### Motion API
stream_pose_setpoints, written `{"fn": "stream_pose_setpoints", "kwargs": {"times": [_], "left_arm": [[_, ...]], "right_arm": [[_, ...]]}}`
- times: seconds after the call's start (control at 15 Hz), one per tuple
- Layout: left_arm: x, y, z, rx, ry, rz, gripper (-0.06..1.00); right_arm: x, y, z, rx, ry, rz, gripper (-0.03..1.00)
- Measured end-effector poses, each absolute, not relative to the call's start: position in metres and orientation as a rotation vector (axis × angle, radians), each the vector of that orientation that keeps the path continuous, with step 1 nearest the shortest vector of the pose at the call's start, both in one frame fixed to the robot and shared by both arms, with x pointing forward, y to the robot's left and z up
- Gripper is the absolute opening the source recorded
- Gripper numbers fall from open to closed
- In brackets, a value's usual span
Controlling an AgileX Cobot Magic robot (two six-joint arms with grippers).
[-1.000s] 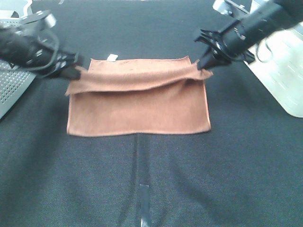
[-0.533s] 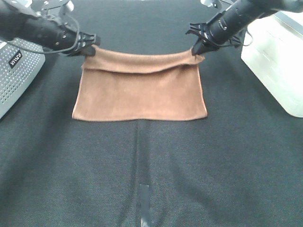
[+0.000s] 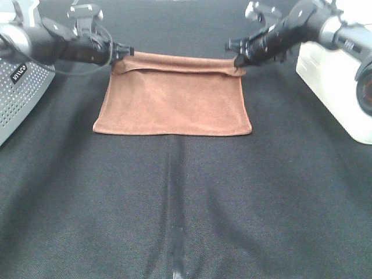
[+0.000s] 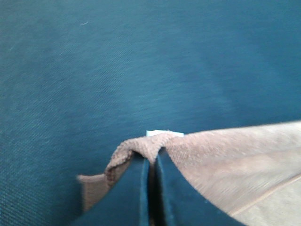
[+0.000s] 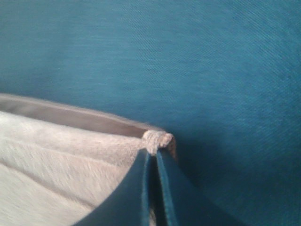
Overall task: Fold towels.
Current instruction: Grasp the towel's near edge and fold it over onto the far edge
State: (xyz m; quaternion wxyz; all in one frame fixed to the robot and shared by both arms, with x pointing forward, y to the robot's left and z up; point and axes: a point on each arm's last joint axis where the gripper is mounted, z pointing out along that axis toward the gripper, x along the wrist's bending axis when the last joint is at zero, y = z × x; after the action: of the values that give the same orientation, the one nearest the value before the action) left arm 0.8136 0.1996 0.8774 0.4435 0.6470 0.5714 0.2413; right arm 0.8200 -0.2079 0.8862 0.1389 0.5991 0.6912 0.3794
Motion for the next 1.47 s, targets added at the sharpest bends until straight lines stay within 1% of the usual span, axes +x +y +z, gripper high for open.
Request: {"fn": "stream_pose_setpoints", "kwargs": {"times": [0.07,0.13,0.2,0.27,0.33,0.4,0.47,0.53,0.6,0.73,0.87,1.0,1.13,1.2,1.27,1.47], "left_arm": [[0.815,0.200,0.870,1.606,1.424,0.600,0.01],[0.815,0.200,0.865,1.610,1.429,0.596,0.04],[0.815,0.200,0.864,1.610,1.429,0.596,0.11],[0.815,0.200,0.866,1.607,1.426,0.599,0.34],[0.815,0.200,0.867,1.607,1.424,0.598,0.52],[0.815,0.199,0.869,1.619,1.416,0.587,0.67],[0.814,0.197,0.875,1.640,1.394,0.575,0.75],[0.812,0.195,0.881,1.664,1.370,0.557,0.78],[0.811,0.193,0.889,1.694,1.340,0.537,0.78],[0.805,0.189,0.898,1.757,1.312,0.461,0.74],[0.797,0.186,0.907,1.824,1.321,0.358,0.73],[0.786,0.187,0.921,1.904,1.385,0.269,0.72],[0.776,0.189,0.926,1.938,1.496,0.162,0.72],[0.776,0.189,0.926,1.938,1.496,0.162,0.72],[0.772,0.189,0.929,1.928,1.555,0.106,0.72],[0.758,0.191,0.941,1.905,1.740,-0.059,0.72]], "right_arm": [[0.820,-0.208,0.879,1.725,2.008,1.090,0.01],[0.820,-0.208,0.877,1.719,2.015,1.088,0.07],[0.820,-0.207,0.877,1.708,2.019,1.091,0.19],[0.821,-0.207,0.880,1.703,2.012,1.105,0.46],[0.821,-0.206,0.881,1.709,2.018,1.109,0.64],[0.819,-0.206,0.882,1.718,2.037,1.107,0.74],[0.817,-0.205,0.885,1.724,2.073,1.095,0.78],[0.813,-0.204,0.891,1.717,2.117,1.069,0.79],[0.810,-0.205,0.901,1.697,2.160,1.035,0.80],[0.802,-0.205,0.928,1.664,2.226,0.988,0.80],[0.794,-0.206,0.945,1.691,2.276,0.939,0.80],[0.783,-0.208,0.950,1.806,2.332,0.844,0.80],[0.775,-0.208,0.951,1.891,2.369,0.782,0.80],[0.775,-0.208,0.951,1.891,2.369,0.782,0.80],[0.774,-0.208,0.952,1.927,2.359,0.775,0.80],[0.766,-0.210,0.957,2.041,2.316,0.740,0.76]]}}
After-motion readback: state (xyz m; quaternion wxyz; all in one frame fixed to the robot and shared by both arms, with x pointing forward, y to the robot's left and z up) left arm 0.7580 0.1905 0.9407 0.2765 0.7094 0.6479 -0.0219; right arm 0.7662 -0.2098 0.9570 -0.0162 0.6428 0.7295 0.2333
